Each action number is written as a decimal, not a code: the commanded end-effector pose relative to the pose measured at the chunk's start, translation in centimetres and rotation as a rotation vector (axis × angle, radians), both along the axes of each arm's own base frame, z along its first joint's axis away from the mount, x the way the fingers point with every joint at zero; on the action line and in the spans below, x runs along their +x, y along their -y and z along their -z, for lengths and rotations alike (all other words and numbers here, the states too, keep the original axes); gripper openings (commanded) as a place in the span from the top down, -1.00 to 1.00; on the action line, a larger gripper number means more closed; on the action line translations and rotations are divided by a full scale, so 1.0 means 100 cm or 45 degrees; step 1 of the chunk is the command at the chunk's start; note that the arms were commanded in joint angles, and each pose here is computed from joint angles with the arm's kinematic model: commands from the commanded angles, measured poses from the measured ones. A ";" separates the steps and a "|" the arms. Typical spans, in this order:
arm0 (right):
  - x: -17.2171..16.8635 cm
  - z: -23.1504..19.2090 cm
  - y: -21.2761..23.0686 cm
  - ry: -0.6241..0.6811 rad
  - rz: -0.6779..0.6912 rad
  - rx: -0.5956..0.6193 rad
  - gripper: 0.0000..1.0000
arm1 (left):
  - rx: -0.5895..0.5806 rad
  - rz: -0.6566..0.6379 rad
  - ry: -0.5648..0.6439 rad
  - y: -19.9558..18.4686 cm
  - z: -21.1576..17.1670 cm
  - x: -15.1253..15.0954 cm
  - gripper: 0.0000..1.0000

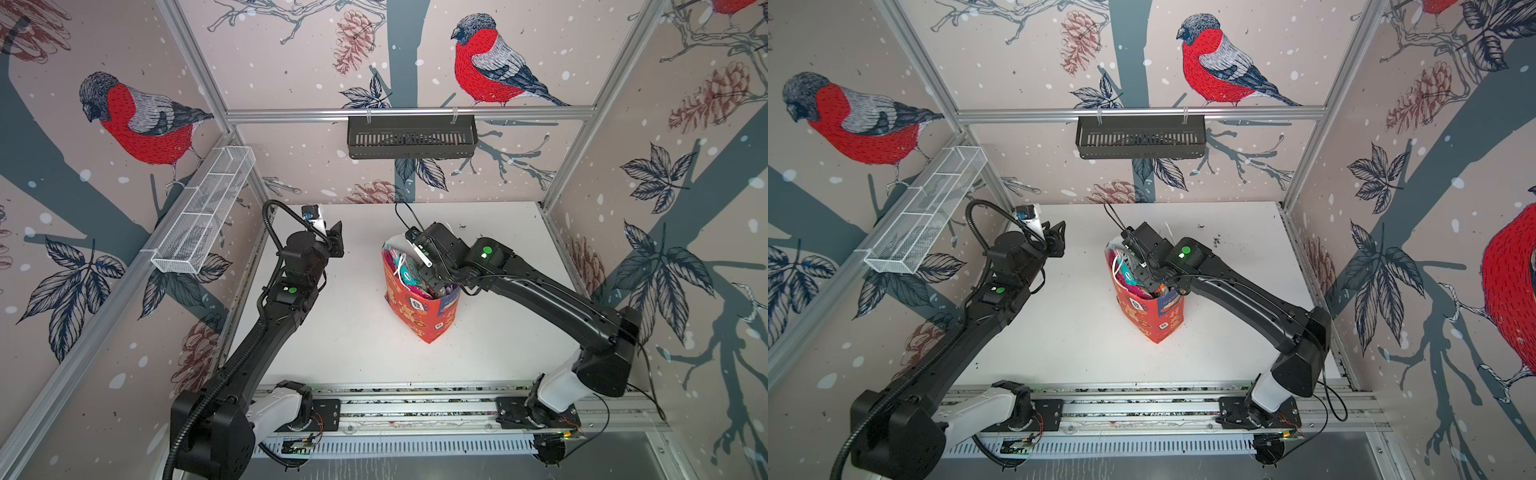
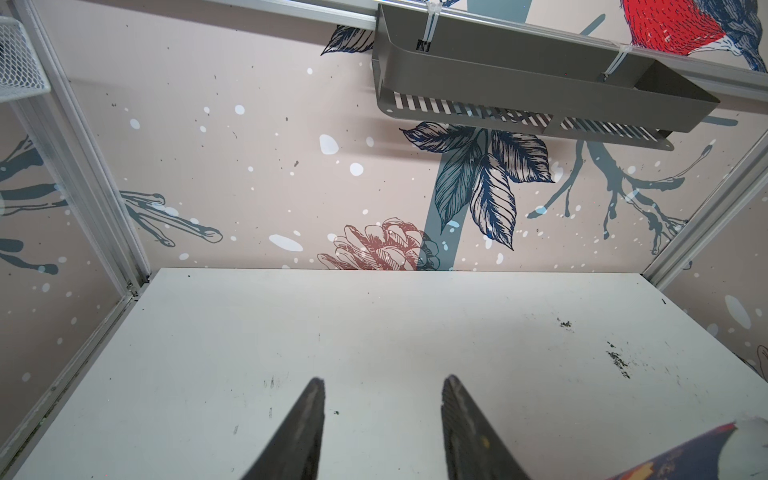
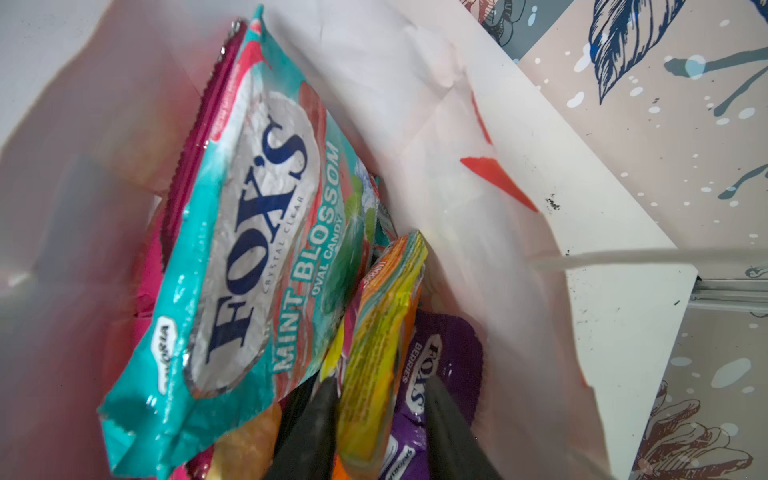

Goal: Take the snacks out of the paper bag
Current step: 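Lower the right gripper into the bag and grasp the orange snack packet, then lift the orange packet out of the bag with the right gripper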

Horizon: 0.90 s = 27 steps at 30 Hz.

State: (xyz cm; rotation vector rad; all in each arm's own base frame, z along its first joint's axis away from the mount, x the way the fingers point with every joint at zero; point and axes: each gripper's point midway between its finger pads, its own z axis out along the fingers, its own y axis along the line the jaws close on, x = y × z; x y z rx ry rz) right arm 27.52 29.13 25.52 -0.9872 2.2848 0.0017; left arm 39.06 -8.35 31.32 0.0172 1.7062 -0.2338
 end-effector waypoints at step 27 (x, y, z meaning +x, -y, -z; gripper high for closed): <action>0.004 -0.122 0.009 0.403 -0.077 0.579 0.99 | 0.005 0.029 -0.002 0.007 -0.005 0.010 0.15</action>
